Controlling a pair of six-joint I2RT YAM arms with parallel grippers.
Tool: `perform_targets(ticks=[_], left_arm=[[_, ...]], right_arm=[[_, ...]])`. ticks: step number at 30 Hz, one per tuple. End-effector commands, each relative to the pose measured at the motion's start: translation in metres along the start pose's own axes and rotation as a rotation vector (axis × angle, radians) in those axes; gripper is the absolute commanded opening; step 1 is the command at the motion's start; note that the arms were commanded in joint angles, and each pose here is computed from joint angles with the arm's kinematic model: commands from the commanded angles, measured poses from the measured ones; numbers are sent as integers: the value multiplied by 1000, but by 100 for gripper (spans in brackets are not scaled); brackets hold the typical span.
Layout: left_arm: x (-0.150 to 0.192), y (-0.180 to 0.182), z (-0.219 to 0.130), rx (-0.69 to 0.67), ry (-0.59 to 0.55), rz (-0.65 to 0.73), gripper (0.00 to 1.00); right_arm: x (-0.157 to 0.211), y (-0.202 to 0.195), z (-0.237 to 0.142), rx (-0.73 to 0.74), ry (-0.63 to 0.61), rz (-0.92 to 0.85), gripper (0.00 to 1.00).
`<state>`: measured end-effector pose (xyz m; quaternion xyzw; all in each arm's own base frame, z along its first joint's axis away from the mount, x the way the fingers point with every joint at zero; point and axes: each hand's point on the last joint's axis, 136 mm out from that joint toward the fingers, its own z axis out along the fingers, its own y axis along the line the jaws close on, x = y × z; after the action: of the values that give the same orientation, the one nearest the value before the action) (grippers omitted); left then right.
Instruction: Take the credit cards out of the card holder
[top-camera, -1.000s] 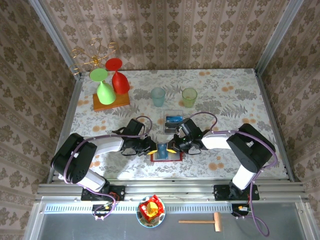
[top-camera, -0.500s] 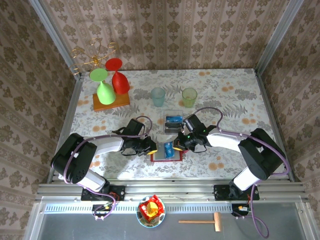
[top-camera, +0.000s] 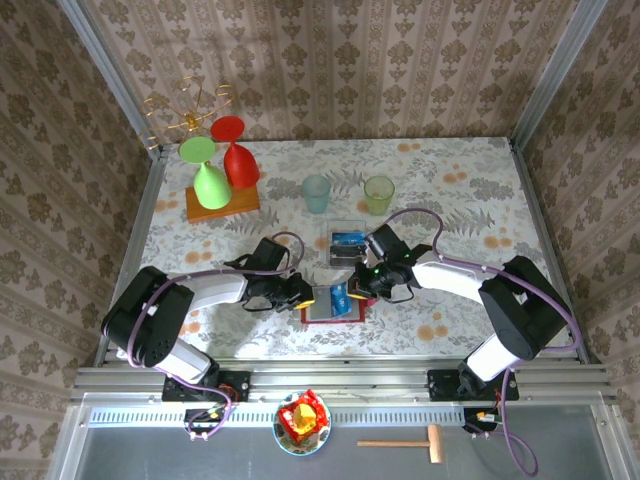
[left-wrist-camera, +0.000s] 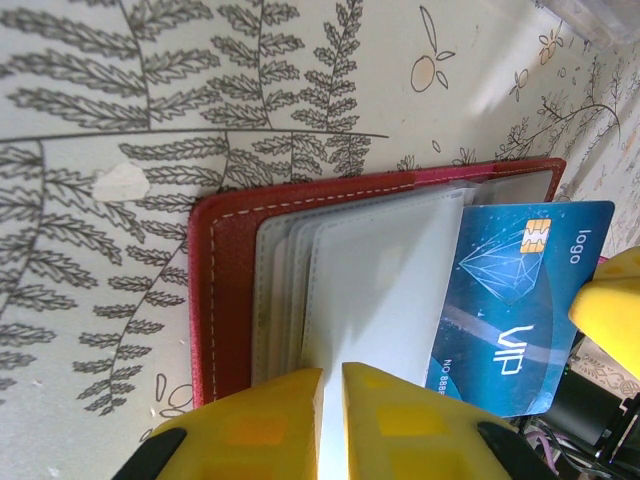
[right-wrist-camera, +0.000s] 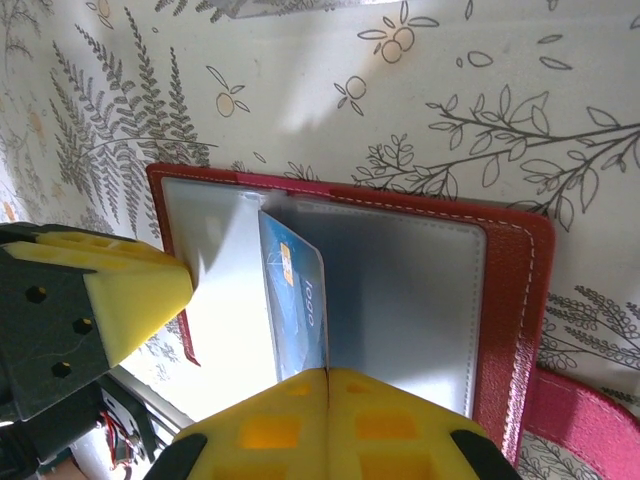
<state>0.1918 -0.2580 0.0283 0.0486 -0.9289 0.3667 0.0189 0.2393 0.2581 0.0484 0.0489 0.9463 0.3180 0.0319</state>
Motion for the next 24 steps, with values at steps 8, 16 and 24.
perform_targets(ticks=[8, 16, 24], left_arm=[[1, 10, -1, -39, 2, -15, 15], [1, 12, -1, -42, 0, -19, 15], [1, 10, -1, -36, 0, -19, 15]], right_arm=[[1, -7, -6, 59, -16, 0, 5], [-1, -11, -10, 81, -41, 16, 5], [4, 7, 0, -27, -9, 33, 8]])
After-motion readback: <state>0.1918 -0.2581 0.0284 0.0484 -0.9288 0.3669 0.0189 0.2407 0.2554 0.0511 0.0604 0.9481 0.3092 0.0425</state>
